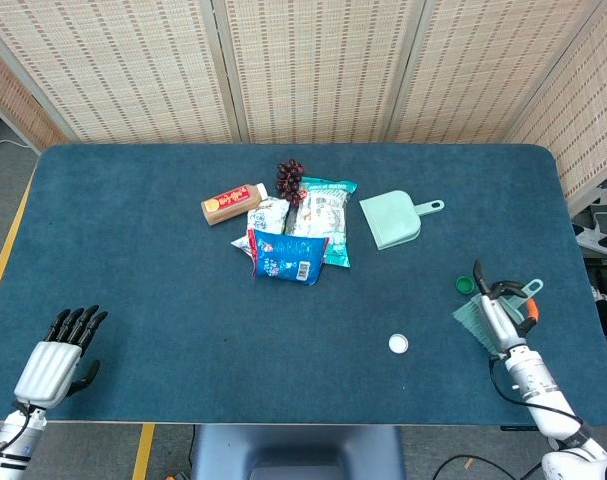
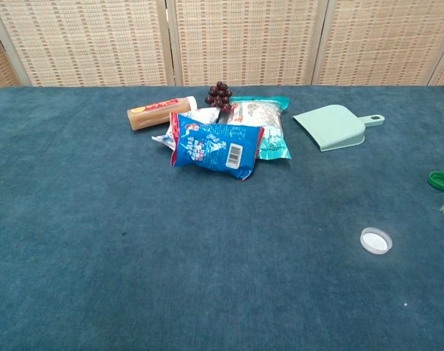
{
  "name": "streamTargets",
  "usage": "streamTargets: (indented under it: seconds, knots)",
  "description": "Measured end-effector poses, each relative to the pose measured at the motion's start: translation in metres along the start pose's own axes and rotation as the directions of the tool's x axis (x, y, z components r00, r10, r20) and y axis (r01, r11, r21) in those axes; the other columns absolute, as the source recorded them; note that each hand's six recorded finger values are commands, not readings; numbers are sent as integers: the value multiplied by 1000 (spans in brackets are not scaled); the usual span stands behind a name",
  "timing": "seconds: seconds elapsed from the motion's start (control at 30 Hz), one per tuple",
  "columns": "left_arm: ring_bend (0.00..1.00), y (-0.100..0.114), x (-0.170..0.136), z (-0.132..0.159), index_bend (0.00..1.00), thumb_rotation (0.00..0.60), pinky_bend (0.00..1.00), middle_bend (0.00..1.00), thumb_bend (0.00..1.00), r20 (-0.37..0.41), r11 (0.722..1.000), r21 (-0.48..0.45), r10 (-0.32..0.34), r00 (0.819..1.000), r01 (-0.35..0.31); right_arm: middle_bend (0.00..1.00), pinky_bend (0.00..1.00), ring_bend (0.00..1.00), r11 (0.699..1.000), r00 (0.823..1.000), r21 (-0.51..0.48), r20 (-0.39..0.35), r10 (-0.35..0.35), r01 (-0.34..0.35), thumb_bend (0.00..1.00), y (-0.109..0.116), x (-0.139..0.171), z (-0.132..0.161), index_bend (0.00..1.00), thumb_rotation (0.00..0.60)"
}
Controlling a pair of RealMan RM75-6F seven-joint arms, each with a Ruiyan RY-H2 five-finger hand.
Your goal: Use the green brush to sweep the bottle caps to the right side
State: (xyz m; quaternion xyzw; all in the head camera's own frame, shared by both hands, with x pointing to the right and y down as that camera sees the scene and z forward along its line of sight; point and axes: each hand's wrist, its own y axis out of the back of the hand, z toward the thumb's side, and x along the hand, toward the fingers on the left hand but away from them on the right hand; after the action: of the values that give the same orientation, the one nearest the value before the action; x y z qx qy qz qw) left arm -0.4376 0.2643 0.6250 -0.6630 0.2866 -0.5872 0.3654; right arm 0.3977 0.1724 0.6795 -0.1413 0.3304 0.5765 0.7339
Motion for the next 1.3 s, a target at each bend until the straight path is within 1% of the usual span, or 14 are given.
streamTargets:
  seconds: [0.07, 0.17, 0.27, 0.33, 0.37, 0.43, 0.53, 0.7, 0.77, 0.8, 0.87, 1.1, 1.2, 1.3]
  knots:
    - [0, -1, 0, 0, 0, 600, 61, 0, 431, -1, 1000, 1, -2, 1000, 2, 899, 0, 639, 1000, 1000, 2, 9, 26, -26, 546, -10, -4, -1, 973, 600]
    - [0, -1, 1, 1, 0, 600, 61, 0, 431, -1, 1000, 2, -3, 1000, 3, 899, 0, 639, 998, 999, -43, 19, 41, -40, 546, -17, -8, -5, 972, 600]
    - [0, -1, 1, 1, 0, 600, 61, 0, 432, -2, 1000, 2, -2, 1000, 2, 899, 0, 639, 990, 999, -135, 38, 36, -31, 546, -18, -11, -12, 972, 600]
    - [0, -1, 0, 2, 0, 600, 61, 0, 432, -1, 1000, 2, -2, 1000, 2, 899, 0, 639, 974, 998, -225, 54, 25, -12, 546, -17, -13, -19, 972, 600]
    - [0, -1, 0, 2, 0, 600, 61, 0, 432, 0, 1000, 1, -2, 1000, 2, 899, 0, 639, 964, 998, -267, 61, 18, -1, 546, -15, -13, -22, 972, 600]
    - [0, -1, 0, 2, 0, 600, 61, 0, 432, 0, 1000, 0, 0, 1000, 0, 899, 0, 639, 929, 997, -369, 78, -3, 32, 546, -9, -13, -31, 972, 600]
    - [0, 0, -1, 1, 0, 600, 61, 0, 432, 1, 1000, -1, 1, 1000, -1, 899, 0, 639, 866, 994, -491, 98, -47, 90, 546, 9, -12, -44, 972, 600]
    - [0, 1, -1, 1, 0, 600, 61, 0, 431, 3, 1000, -8, 4, 1000, -4, 899, 0, 639, 775, 981, -602, 133, -141, 193, 546, 54, -7, -66, 972, 600]
    - [0, 2, -1, 1, 0, 600, 62, 0, 431, 3, 1000, -10, 5, 1000, -5, 899, 0, 639, 753, 973, -617, 144, -178, 229, 546, 73, -5, -72, 972, 600]
    - [0, 2, -2, 0, 0, 600, 62, 0, 431, 3, 1000, -12, 6, 1000, -6, 899, 0, 639, 749, 969, -615, 149, -198, 247, 546, 82, -5, -74, 972, 600]
    - [0, 3, -1, 0, 0, 600, 62, 0, 431, 3, 1000, -15, 8, 1000, -8, 899, 0, 639, 756, 963, -597, 153, -222, 269, 546, 95, -5, -74, 972, 600]
    - [0, 6, -2, -3, 0, 600, 61, 0, 433, -2, 1000, -20, 12, 1000, -12, 899, 0, 639, 822, 942, -461, 156, -297, 335, 546, 140, -6, -72, 972, 600]
    - [0, 6, -2, -3, 0, 600, 61, 0, 433, -1, 1000, -23, 13, 1000, -13, 899, 0, 639, 842, 939, -414, 145, -313, 345, 547, 153, -6, -68, 972, 600]
    - [0, 7, -3, -3, 0, 600, 61, 0, 433, 0, 1000, -24, 13, 1000, -13, 899, 0, 639, 865, 941, -369, 123, -317, 339, 546, 161, -4, -61, 972, 600]
